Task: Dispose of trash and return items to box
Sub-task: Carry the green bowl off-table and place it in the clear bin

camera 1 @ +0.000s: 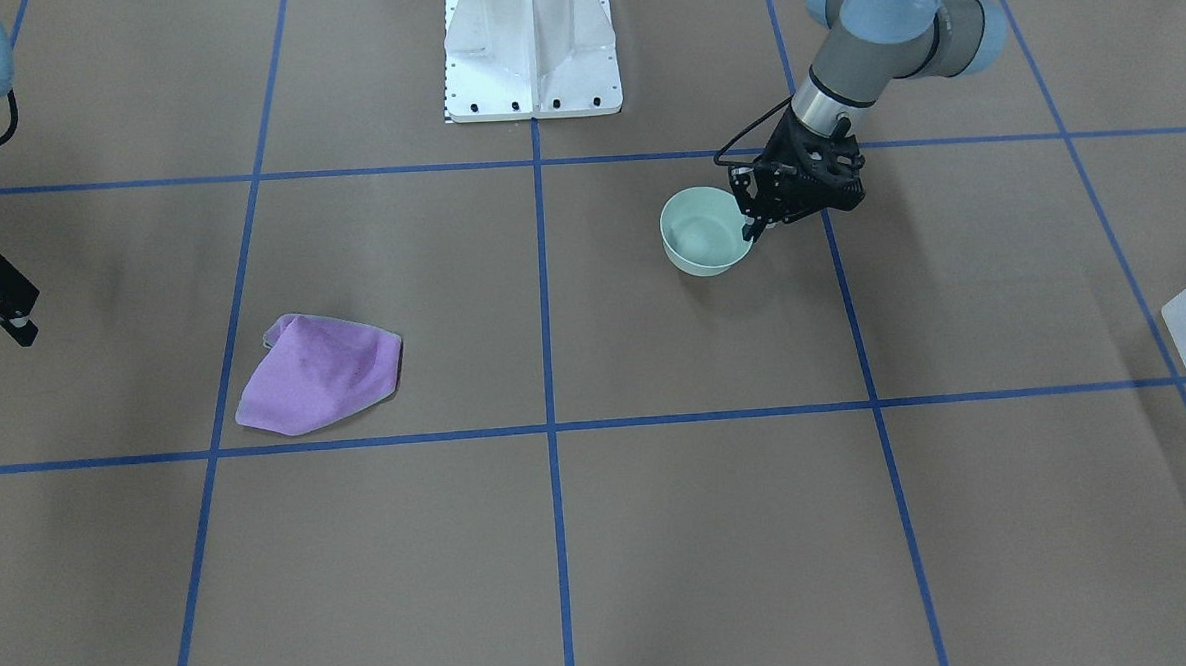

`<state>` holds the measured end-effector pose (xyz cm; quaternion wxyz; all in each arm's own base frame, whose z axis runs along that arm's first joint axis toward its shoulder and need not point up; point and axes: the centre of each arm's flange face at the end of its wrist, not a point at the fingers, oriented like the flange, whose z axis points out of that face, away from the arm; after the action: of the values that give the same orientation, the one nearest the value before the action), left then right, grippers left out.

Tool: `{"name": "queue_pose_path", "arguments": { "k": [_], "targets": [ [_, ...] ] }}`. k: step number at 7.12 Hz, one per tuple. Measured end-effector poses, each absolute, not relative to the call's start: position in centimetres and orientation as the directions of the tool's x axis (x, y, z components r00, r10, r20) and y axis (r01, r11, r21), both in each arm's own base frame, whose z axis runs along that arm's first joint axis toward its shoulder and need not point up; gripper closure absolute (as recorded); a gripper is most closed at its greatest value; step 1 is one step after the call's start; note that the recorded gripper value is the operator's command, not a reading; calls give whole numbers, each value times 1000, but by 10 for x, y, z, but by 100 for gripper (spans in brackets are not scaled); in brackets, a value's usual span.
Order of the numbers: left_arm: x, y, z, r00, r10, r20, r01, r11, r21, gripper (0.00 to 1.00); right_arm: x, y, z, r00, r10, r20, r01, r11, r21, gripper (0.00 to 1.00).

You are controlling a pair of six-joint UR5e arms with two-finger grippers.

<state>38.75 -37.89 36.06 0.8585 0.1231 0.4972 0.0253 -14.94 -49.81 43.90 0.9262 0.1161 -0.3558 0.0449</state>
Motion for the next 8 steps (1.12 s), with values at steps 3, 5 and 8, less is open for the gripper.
{"name": "queue_pose_path", "arguments": {
  "k": [3,5,8],
  "targets": [
    [213,-491,425,545,201,-814,83,953,291,100,-150,-498,439,743,0,670,-165,969,183,0],
    [87,-561,511,634,258,-729,38,931,363,100,-150,-498,439,742,-1,670,-164,969,184,0],
    [-52,-647,626,731,305,-610,-74,925,373,100,-154,-501,437,742,-5,670,-161,969,185,0]
  ]
}}
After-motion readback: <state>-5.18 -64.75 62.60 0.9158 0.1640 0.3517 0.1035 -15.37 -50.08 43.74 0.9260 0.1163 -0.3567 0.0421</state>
